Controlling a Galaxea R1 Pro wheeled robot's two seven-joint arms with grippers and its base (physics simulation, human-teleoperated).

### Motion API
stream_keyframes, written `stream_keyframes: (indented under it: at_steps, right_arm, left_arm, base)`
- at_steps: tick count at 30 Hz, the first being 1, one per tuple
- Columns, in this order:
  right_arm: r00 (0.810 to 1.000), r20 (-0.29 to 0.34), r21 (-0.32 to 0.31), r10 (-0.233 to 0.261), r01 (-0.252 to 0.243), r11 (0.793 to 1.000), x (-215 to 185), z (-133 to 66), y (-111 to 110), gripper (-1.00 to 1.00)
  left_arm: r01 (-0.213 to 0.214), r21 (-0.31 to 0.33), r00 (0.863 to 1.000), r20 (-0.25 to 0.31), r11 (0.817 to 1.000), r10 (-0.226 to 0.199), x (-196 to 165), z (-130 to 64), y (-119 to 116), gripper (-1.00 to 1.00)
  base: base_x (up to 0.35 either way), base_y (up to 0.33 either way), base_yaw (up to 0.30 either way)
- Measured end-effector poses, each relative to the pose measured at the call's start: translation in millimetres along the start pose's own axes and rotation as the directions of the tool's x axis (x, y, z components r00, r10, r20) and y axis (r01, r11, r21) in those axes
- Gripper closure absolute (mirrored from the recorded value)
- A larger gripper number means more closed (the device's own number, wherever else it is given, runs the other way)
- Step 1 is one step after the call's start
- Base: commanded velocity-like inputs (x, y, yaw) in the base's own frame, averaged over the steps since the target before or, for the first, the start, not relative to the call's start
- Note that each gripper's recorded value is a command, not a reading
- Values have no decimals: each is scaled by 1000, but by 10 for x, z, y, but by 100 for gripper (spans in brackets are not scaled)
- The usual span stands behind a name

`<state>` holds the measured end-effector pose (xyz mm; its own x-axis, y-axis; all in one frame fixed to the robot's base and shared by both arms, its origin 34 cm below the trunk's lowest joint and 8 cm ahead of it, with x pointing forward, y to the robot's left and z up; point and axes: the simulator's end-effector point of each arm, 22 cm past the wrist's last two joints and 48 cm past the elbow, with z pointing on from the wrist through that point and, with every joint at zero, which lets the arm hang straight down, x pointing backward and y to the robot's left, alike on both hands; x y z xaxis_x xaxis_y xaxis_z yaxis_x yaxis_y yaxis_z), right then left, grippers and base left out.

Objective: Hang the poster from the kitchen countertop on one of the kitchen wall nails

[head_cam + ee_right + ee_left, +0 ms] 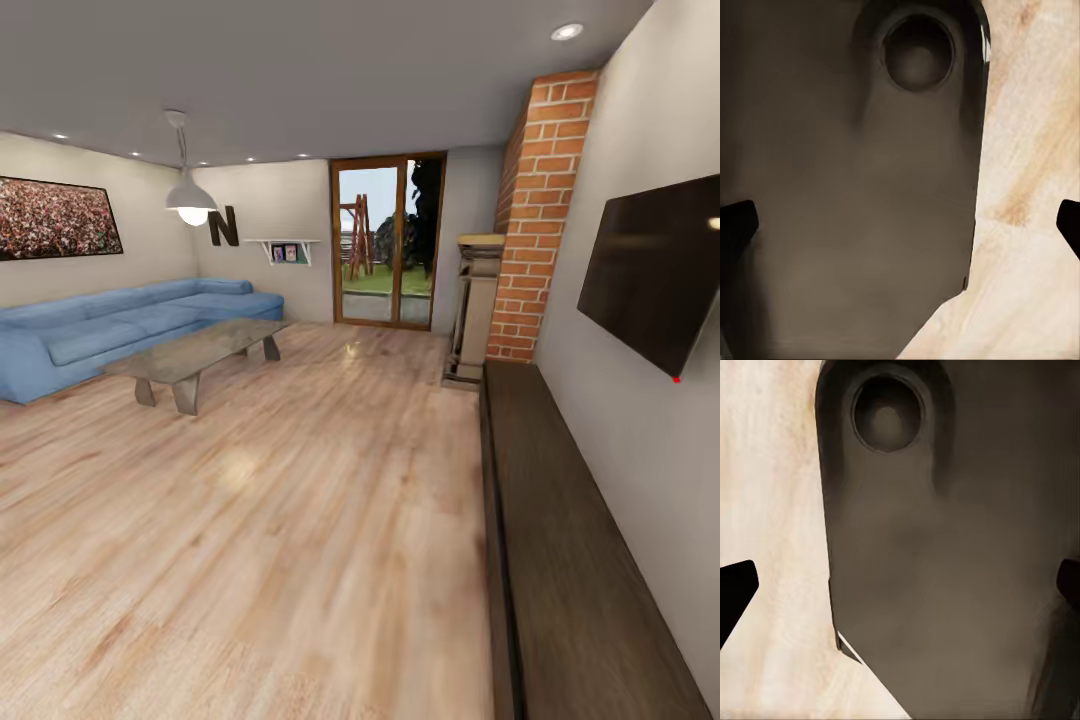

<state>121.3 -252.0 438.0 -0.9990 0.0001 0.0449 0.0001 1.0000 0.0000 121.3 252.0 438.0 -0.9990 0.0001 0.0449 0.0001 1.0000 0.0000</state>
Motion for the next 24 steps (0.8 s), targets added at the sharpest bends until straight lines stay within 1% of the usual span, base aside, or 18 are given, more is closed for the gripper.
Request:
stream_keyframes:
  at_steps: [1, 4, 7, 8, 24]
  right_arm:
    - [1000, 16, 5, -5, 5, 1000, -84, -1, -32, -100]
    - [998, 66, 6, -6, 5, 1000, -337, -9, -38, -100]
    - [996, 86, 6, -6, 5, 1000, -479, -16, -38, -100]
    - [996, 92, 6, -6, 5, 1000, -524, -19, -38, -100]
    - [996, 88, 6, -6, 5, 1000, -508, -18, -41, -100]
  left_arm:
    - [2, 8, 1000, 5, 1000, -2, 7, 0, -49, -100]
    - [1, 25, 1000, 20, 1000, -2, 27, -3, -182, -100]
    - [2, 42, 1000, 28, 999, -3, 26, -9, -313, -100]
    - [2, 42, 999, 33, 999, -4, 0, -9, -315, -100]
    - [2, 41, 999, 35, 999, -4, -10, -9, -311, -100]
  base:
    - [0, 0, 0]
    - [0, 0, 0]
    - [0, 0, 0]
    - [0, 0, 0]
    - [0, 0, 0]
